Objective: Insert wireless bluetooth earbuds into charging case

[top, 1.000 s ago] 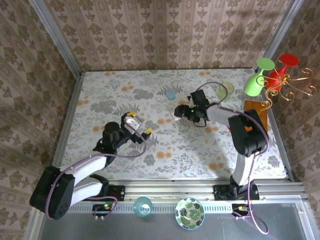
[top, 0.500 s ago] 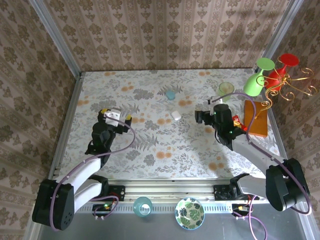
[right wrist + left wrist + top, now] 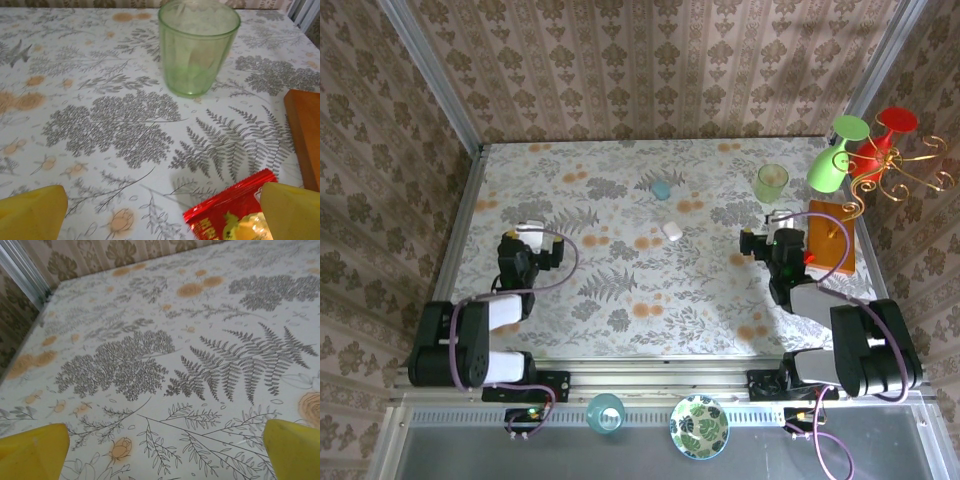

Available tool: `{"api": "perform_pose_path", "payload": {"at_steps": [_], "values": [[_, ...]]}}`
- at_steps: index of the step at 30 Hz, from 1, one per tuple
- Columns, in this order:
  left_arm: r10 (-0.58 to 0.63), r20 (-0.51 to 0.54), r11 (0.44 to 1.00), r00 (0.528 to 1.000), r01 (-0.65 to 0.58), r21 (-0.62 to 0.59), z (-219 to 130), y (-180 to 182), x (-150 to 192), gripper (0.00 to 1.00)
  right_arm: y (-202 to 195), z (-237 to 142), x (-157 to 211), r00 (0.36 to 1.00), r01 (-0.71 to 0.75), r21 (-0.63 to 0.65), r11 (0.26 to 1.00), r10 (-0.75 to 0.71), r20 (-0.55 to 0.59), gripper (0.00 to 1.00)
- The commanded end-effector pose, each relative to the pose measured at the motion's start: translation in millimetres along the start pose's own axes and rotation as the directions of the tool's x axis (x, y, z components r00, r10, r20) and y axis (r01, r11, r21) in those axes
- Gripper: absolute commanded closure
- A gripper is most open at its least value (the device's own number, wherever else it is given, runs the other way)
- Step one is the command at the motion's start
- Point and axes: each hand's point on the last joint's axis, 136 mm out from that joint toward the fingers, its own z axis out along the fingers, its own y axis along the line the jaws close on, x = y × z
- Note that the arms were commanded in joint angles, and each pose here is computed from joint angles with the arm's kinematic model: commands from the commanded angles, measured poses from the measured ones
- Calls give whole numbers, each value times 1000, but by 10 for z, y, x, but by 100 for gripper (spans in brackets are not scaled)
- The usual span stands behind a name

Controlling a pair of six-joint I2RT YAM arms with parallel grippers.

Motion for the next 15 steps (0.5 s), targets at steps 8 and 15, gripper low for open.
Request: {"api": "perform_pose_path", "payload": {"at_steps": [8,15], "values": [[-99,33,995,994,100,-26,336,217,-108,0,47,275,-108,992,-43,-89,995,53,112,0],[-102,25,993,995,103,-56,335,249,-98,0,11,321,-93,995,-54,-68,996,59,75,0]]}}
